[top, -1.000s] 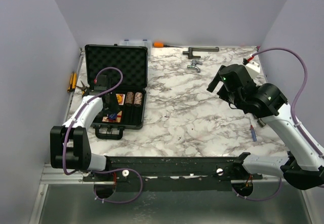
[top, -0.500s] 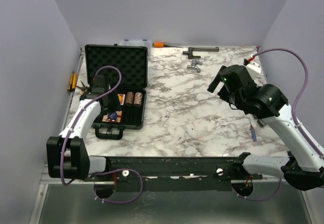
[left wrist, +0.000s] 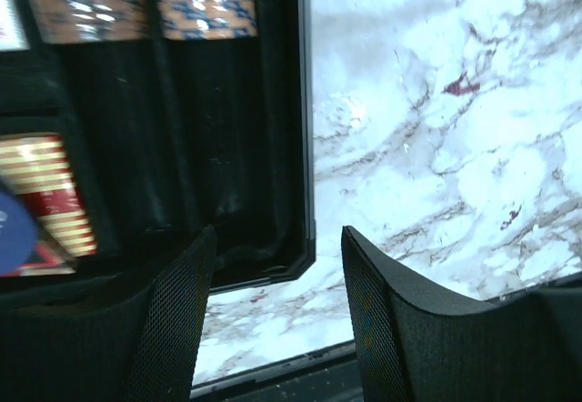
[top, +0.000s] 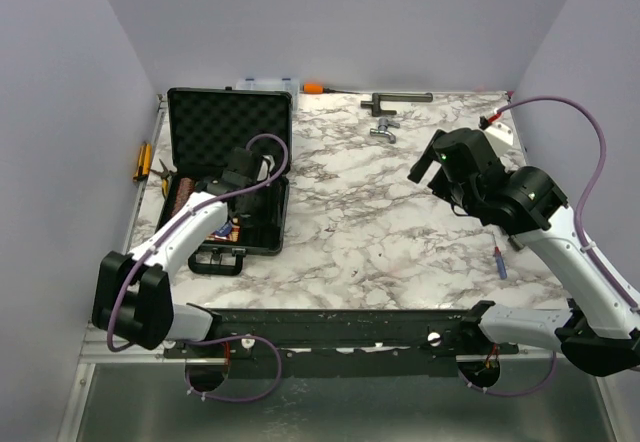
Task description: Pack up texas hold em set
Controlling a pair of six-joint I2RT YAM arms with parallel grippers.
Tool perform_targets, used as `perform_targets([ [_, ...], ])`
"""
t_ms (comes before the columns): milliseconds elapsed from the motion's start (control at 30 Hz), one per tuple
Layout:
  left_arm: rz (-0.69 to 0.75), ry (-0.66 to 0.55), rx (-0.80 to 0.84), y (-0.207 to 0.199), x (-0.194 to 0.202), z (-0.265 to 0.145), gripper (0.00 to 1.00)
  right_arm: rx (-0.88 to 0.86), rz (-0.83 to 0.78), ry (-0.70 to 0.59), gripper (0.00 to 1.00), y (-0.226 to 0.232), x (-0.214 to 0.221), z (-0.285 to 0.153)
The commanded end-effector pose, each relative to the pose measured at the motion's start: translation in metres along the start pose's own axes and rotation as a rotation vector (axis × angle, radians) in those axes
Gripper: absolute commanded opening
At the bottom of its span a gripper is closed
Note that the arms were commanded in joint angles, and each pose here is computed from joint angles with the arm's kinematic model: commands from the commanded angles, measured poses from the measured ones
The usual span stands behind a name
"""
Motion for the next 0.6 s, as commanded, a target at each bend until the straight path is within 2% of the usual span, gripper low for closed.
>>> perform_targets([
  [0,0.011,0.083,0.077,-0.021,0.006,0.016,0.58,-0.007,0.021,0.0,1.0,-0.005,0.001,-0.005],
  [200,0.023,0.144,0.05,-0.028,0.017,0.031,0.56,-0.006,0.026,0.01,1.0,-0.008,0.004,-0.005],
  [467,0.003,0.226,0.0,-0.029,0.03,0.055,0.47,-0.011,0.024,0.005,1.0,-0.006,0.001,-0.006],
  [567,0.018,0.246,-0.002,-0.035,0.032,0.061,0.41,-0.013,0.023,0.0,1.0,-0.006,0.0,-0.007],
])
Point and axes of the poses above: each gripper's point midway between its finger pads, its own z axis out along the fingers, its own y axis along the line the jaws close on, x = y × z, the point moved 8 cm from there along -z, back along the fingers, and after that the axes turned 2 degrees about z, right-handed, at the moved point
